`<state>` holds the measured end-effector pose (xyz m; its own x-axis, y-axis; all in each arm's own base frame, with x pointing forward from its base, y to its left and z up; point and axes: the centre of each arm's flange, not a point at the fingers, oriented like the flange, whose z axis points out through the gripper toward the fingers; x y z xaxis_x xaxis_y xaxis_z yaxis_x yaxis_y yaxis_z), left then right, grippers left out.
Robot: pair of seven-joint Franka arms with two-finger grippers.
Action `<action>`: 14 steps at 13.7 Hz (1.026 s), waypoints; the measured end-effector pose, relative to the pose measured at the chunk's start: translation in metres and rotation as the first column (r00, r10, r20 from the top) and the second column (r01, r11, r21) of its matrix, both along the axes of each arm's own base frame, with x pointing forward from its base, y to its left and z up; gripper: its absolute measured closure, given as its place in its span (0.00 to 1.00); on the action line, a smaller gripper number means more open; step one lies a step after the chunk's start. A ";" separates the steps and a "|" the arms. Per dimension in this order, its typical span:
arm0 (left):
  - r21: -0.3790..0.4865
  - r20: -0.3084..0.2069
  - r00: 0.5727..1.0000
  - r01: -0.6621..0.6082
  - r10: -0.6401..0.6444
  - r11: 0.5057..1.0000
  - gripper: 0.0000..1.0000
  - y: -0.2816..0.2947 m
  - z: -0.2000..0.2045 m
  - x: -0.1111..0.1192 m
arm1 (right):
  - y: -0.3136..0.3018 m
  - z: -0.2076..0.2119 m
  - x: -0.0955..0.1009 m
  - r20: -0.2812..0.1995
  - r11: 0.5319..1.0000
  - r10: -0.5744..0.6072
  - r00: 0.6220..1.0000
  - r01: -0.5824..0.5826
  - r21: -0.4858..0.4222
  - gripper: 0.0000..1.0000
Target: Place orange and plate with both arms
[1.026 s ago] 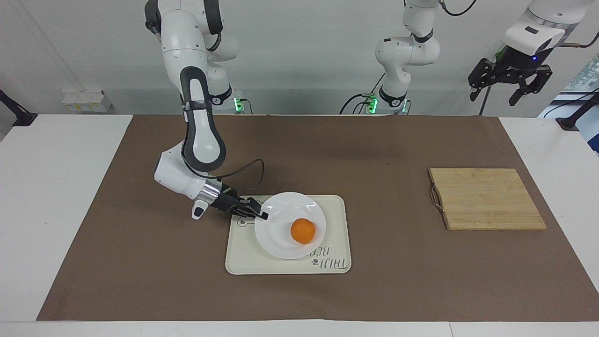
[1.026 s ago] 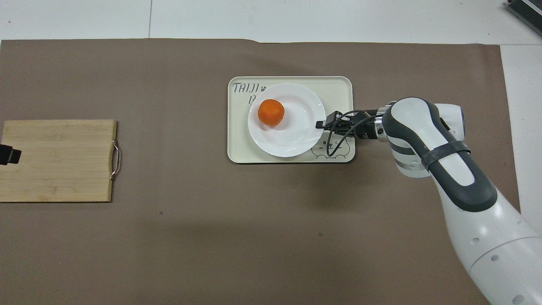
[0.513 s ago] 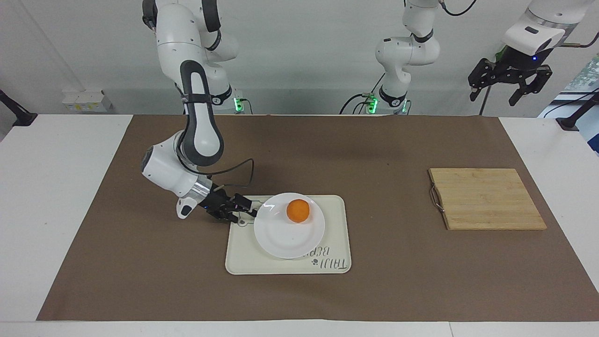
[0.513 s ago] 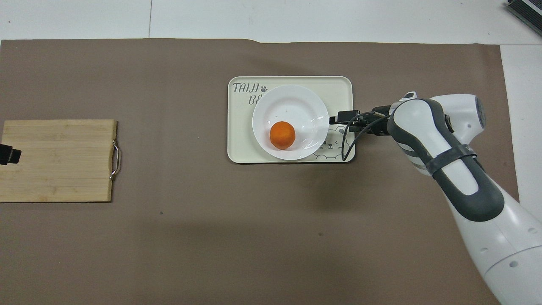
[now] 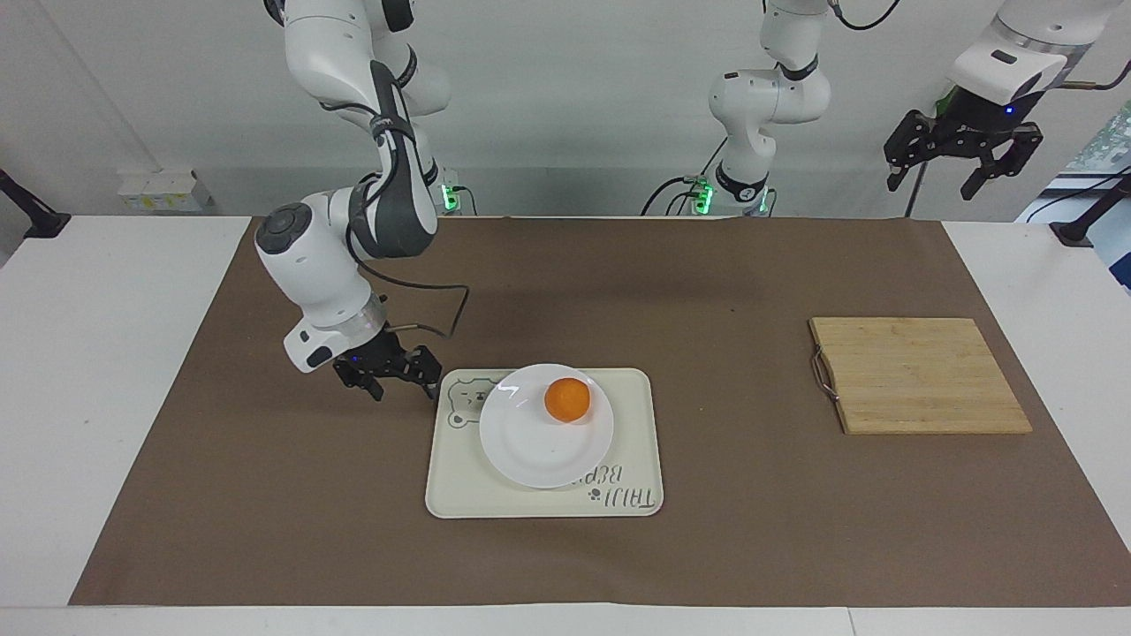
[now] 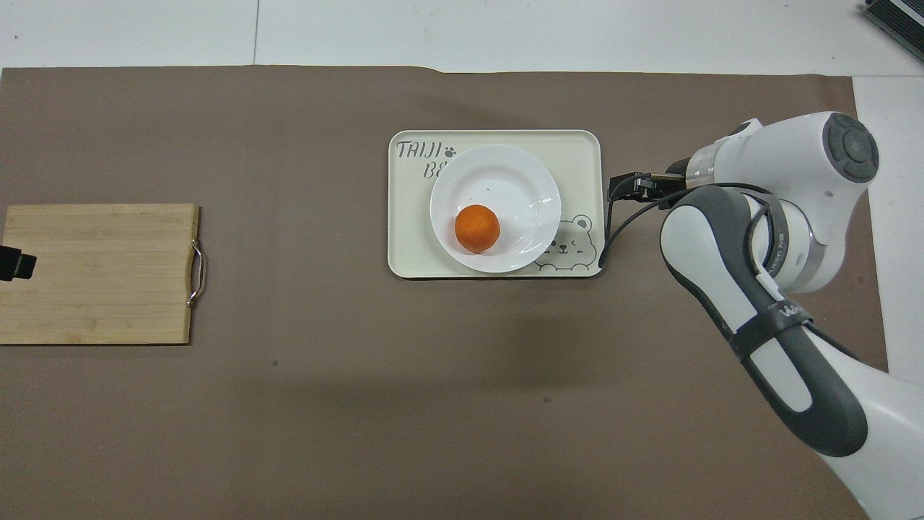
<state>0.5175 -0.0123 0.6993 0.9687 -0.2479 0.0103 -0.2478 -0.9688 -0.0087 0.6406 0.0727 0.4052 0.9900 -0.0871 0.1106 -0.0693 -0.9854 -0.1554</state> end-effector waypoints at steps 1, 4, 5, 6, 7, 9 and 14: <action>0.000 0.000 1.000 0.000 0.000 1.000 0.00 0.000 0.000 0.000 | -0.007 0.011 -0.003 -0.002 1.000 0.008 1.000 -0.008 -0.024 0.00; 0.000 0.000 1.000 0.000 0.000 1.000 0.00 0.000 0.000 0.000 | -0.038 0.048 -0.013 0.004 0.999 -0.016 1.000 0.016 -0.048 0.00; 0.000 0.000 1.000 0.000 0.000 1.000 0.00 0.000 0.000 0.000 | -0.051 0.062 -0.018 0.007 0.998 -0.029 1.000 0.029 -0.055 0.00; 0.000 0.000 1.000 0.000 0.000 1.000 0.00 0.000 0.000 0.000 | -0.062 0.076 -0.024 0.005 0.997 -0.038 0.999 0.038 -0.067 0.00; 0.000 0.000 1.000 0.000 0.000 1.000 0.00 0.000 0.000 0.000 | -0.073 0.090 -0.030 0.002 0.996 -0.045 0.999 0.045 -0.080 0.00; 0.000 0.000 1.000 0.000 0.000 1.000 0.00 0.000 0.000 0.000 | -0.089 0.122 -0.045 -0.024 0.993 -0.054 0.998 0.051 -0.110 0.00; 0.001 0.000 1.000 0.018 -0.018 1.000 0.00 -0.009 0.000 0.000 | -0.117 0.202 -0.072 -0.085 0.988 -0.088 0.993 0.076 -0.138 0.00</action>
<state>0.5172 -0.0216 0.6993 0.9642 -0.2649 0.0102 -0.2648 -0.9643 -0.0094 0.5688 -0.0438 0.6068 0.9866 -0.1588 0.0373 -0.1585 -0.9873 -0.0114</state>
